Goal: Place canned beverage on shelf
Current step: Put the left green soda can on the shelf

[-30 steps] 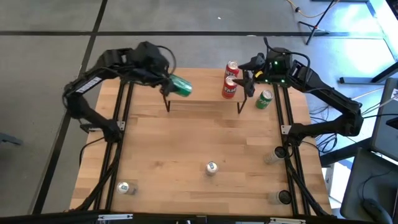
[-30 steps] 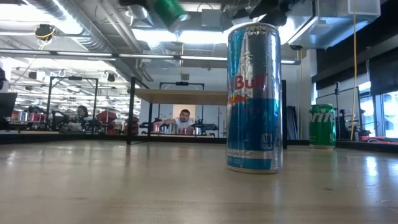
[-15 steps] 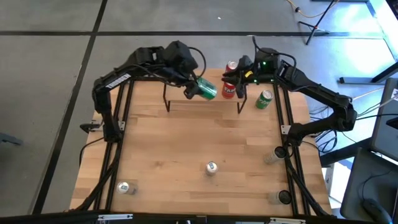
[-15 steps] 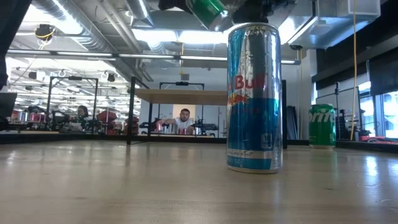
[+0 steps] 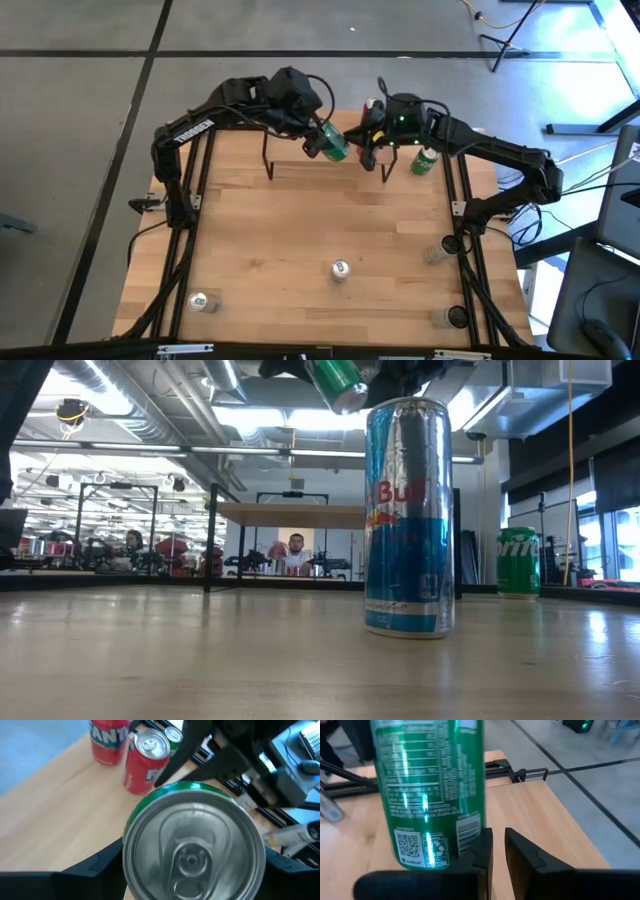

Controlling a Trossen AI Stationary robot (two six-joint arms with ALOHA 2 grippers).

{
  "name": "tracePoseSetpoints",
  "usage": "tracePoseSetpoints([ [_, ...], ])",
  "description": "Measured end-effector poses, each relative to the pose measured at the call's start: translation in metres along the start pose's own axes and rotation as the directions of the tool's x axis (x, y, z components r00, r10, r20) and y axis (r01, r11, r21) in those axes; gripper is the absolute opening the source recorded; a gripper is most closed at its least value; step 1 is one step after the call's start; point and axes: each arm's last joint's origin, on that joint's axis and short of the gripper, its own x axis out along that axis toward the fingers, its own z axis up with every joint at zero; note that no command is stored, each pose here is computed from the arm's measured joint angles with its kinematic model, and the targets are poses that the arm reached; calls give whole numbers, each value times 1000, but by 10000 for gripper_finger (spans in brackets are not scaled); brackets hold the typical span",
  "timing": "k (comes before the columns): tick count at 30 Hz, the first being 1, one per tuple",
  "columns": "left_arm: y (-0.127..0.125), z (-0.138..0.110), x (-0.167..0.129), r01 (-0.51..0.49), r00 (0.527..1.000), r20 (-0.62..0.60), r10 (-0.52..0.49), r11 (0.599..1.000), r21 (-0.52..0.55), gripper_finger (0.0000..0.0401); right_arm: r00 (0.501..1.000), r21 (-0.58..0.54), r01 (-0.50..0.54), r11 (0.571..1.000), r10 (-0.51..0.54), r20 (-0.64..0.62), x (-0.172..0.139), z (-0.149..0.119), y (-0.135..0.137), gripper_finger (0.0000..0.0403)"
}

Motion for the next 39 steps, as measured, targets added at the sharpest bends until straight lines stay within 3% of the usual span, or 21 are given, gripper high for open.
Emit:
tracePoseSetpoints([
  [8, 1, 3, 3, -73, 995, 62, 74, 997, -20, 271, 999, -9, 31, 999, -31, -9, 0, -1, 0, 43],
  [16, 20, -1, 25, -244, 967, 61, 247, 968, -54, 271, 959, -58, 277, 959, -280, -53, -31, -1, -6, 43],
  [23, 34, 4, 33, -224, 970, 61, 233, 966, -132, 271, 904, -82, 425, 902, -428, -22, -68, 3, -6, 43],
  [33, 47, 7, 65, -218, 975, 1, 221, 961, -168, 268, 896, -97, 428, 898, -436, -83, -83, -3, -4, 44],
  [39, 52, 3, 95, -248, 968, -65, 241, 959, -137, 267, 929, -91, 348, 933, -356, -104, -79, -6, -2, 44],
])
